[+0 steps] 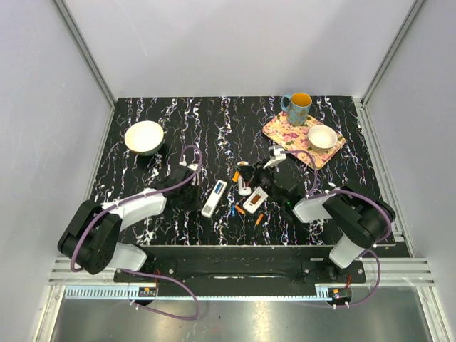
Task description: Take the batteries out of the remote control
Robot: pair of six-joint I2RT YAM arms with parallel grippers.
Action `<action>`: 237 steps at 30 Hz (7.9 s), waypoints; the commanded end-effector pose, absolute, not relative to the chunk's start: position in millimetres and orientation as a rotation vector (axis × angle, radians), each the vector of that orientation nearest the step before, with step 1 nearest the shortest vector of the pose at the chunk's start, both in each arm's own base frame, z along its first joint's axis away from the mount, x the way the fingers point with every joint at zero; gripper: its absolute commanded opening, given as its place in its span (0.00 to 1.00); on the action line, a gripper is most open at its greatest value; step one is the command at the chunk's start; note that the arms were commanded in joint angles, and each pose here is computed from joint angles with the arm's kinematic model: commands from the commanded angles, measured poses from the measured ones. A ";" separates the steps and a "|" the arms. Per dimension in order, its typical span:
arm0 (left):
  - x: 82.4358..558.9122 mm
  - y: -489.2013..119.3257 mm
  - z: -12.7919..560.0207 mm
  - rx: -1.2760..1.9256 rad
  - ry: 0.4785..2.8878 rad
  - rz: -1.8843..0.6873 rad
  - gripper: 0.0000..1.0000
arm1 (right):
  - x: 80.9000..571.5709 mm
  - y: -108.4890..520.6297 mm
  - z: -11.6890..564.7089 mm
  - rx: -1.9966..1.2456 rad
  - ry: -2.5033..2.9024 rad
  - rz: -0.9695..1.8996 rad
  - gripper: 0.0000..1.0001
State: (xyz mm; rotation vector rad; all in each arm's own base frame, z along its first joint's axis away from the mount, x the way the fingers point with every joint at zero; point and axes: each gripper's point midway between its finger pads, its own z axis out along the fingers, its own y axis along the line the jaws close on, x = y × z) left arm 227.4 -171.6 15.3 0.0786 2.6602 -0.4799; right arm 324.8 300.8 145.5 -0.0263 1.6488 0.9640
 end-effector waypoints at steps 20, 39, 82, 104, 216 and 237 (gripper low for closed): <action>267.6 -194.2 32.3 0.076 2.603 -0.552 0.00 | 362.4 343.7 171.6 -0.061 1.572 1.004 0.00; 288.3 -208.1 10.5 0.070 2.630 -0.605 0.00 | 376.6 356.4 133.0 -0.002 1.676 1.007 0.00; 276.3 -203.7 1.5 0.066 2.658 -0.606 0.00 | 382.2 309.2 104.7 0.239 1.632 0.996 0.00; 266.6 -209.0 -5.0 0.050 2.668 -0.634 0.00 | 390.4 320.6 95.1 0.362 1.655 1.174 0.00; 238.3 -225.8 238.3 0.338 1.758 -1.066 0.99 | 350.4 144.9 58.7 0.084 2.381 0.491 0.63; 263.7 -203.9 221.1 0.208 1.831 -0.875 0.99 | 346.9 138.2 129.7 0.060 2.099 0.525 1.00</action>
